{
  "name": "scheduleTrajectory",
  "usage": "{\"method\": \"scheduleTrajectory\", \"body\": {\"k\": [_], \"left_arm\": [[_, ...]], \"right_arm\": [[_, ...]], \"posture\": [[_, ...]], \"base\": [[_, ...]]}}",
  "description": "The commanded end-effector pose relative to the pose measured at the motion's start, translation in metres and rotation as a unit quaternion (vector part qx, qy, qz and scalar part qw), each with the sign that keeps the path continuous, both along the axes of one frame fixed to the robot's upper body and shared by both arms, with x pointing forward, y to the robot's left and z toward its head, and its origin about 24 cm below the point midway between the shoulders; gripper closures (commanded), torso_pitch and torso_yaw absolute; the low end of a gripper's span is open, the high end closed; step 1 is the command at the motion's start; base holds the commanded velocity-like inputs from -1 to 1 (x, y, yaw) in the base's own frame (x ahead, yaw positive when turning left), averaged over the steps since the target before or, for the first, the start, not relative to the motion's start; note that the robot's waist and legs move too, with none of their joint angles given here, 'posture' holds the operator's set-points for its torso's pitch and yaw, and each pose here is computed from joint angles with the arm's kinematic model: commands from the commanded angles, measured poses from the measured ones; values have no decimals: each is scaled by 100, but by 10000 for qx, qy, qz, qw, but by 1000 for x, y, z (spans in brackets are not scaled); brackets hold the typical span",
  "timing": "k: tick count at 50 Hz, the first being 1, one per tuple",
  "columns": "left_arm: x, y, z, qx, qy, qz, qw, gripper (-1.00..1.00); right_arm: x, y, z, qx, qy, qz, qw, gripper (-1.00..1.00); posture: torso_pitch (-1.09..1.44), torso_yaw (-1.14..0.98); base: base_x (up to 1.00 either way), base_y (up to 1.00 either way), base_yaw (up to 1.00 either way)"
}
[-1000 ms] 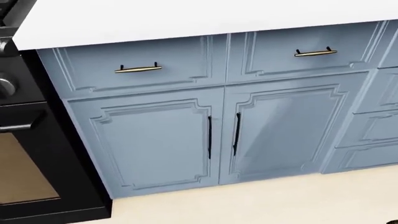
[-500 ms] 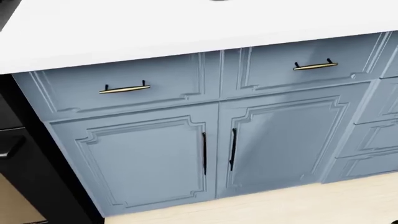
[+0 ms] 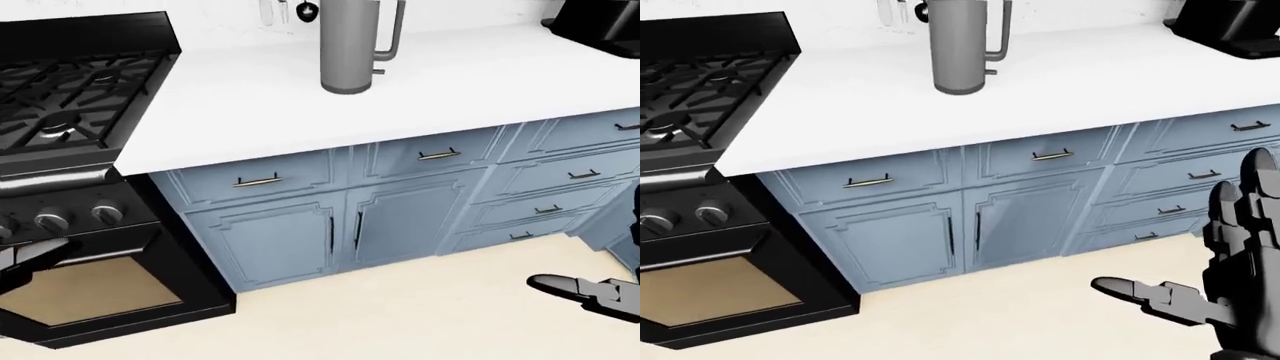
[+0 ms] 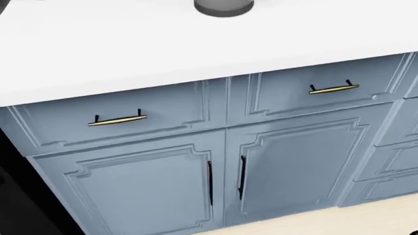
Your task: Close the lid of the electric kettle.
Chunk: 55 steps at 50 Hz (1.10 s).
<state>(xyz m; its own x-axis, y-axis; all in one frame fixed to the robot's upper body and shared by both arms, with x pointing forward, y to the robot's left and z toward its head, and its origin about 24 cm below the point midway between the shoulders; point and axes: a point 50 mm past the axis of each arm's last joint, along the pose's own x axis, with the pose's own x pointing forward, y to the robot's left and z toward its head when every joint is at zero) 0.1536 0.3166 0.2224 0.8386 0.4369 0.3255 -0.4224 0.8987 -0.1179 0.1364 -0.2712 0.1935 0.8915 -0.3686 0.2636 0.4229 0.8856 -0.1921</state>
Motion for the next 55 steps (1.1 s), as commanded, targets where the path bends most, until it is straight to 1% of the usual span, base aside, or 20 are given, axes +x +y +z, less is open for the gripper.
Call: {"method": "scheduleTrajectory", "body": {"k": [1, 55], "left_arm": [[-3, -1, 8, 164, -189, 27, 9997, -100], [-3, -3, 9, 175, -189, -14, 9997, -100]], "right_arm": [[-1, 4, 7, -151, -187, 61, 9997, -100], [-2, 3, 7, -144, -183, 54, 9997, -100]], "posture": [[0, 0], [0, 0]], "base": [[19, 0, 0], [18, 0, 0]]}}
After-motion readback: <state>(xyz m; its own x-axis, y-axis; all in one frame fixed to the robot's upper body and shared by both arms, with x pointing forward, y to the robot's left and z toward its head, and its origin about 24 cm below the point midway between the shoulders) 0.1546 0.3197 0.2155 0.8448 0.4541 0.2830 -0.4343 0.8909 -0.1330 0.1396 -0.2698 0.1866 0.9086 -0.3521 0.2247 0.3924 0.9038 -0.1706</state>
